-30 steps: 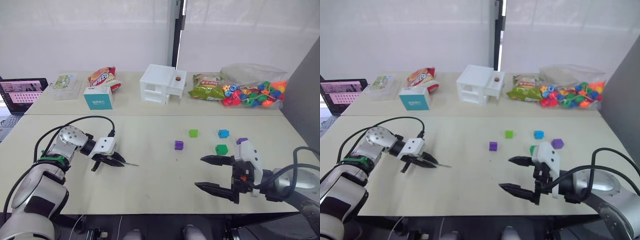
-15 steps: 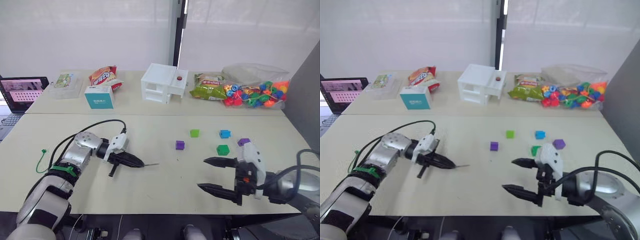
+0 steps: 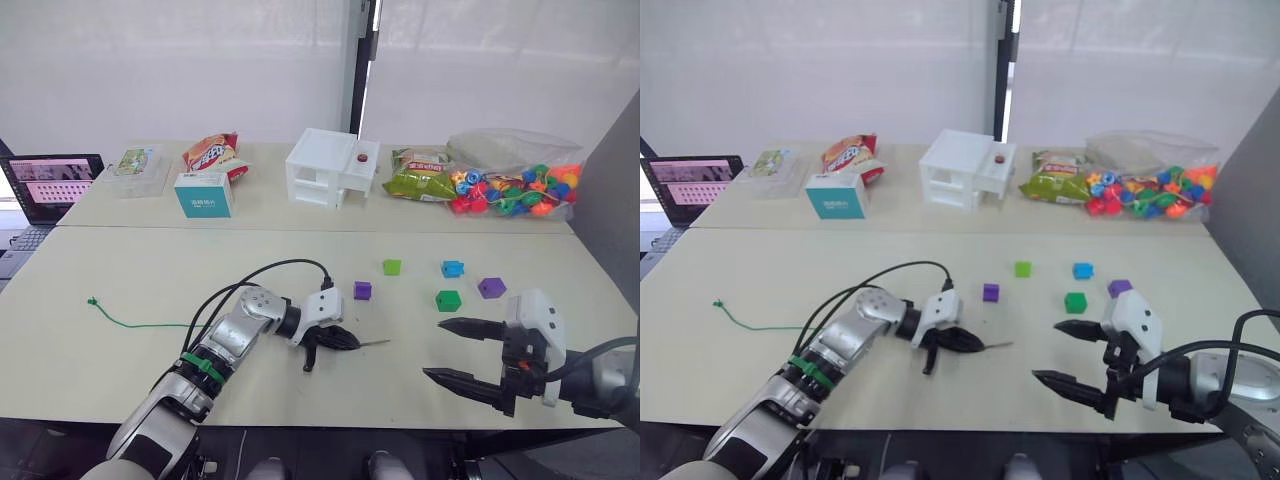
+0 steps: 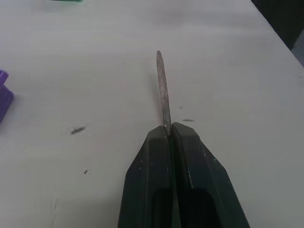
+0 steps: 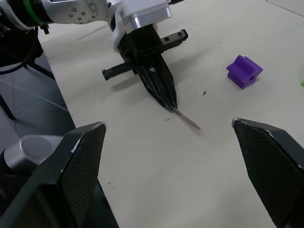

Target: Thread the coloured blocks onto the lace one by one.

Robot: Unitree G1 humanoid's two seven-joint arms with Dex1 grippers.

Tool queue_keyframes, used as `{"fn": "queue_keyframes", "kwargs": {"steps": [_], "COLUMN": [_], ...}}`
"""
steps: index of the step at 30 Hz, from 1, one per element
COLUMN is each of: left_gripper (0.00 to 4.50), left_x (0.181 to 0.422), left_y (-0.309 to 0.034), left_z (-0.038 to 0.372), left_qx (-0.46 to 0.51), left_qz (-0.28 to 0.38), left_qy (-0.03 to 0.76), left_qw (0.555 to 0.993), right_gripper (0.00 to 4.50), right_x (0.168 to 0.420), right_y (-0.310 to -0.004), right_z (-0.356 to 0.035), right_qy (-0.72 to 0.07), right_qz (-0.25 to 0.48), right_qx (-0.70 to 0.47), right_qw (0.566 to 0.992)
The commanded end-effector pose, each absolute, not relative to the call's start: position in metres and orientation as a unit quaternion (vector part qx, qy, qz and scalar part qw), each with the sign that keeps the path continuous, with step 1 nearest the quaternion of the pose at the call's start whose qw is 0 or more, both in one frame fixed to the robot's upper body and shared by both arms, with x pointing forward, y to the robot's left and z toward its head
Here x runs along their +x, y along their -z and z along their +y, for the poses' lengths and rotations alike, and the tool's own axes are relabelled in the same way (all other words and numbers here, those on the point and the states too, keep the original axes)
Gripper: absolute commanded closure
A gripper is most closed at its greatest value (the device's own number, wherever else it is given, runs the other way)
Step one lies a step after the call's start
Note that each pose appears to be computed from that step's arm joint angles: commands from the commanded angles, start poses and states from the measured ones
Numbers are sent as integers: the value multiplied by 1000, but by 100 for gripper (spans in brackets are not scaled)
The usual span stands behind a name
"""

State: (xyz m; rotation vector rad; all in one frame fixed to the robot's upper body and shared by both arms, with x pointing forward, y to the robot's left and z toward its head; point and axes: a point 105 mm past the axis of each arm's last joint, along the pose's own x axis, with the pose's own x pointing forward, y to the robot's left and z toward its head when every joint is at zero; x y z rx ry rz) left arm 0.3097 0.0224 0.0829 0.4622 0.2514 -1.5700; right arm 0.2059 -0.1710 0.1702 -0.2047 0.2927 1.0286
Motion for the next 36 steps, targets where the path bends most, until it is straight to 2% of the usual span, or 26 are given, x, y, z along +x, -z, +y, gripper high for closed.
{"fn": "queue_keyframes", "kwargs": {"steps": [1,3,4,5,8,16,24,36], "left_gripper": [444,444,380,367,272,272,272,272], "left_x": [309,308,310,311,307,299,305,310], "left_y": [-82,-80,-80,-81,-85,-80,-82,-79], "left_z": [23,24,26,27,32,33,24,11], "left_qx": [218,219,221,221,215,211,221,247], "left_qz": [110,111,106,103,73,41,13,5], "left_qy": [695,694,690,687,694,700,710,724], "left_qw": [677,677,681,684,684,681,668,644], "right_gripper": [0,0,0,0,0,0,0,0], "right_x": [202,203,203,203,206,209,211,210], "right_y": [-175,-175,-175,-175,-174,-173,-173,-173], "right_z": [-164,-163,-162,-162,-160,-155,-155,-155], "right_qy": [-501,-502,-503,-504,-505,-509,-509,-504], "right_qz": [128,128,128,127,125,121,119,120], "right_qx": [-93,-93,-93,-92,-96,-97,-99,-100], "right_qw": [851,850,850,849,849,847,847,850]}}
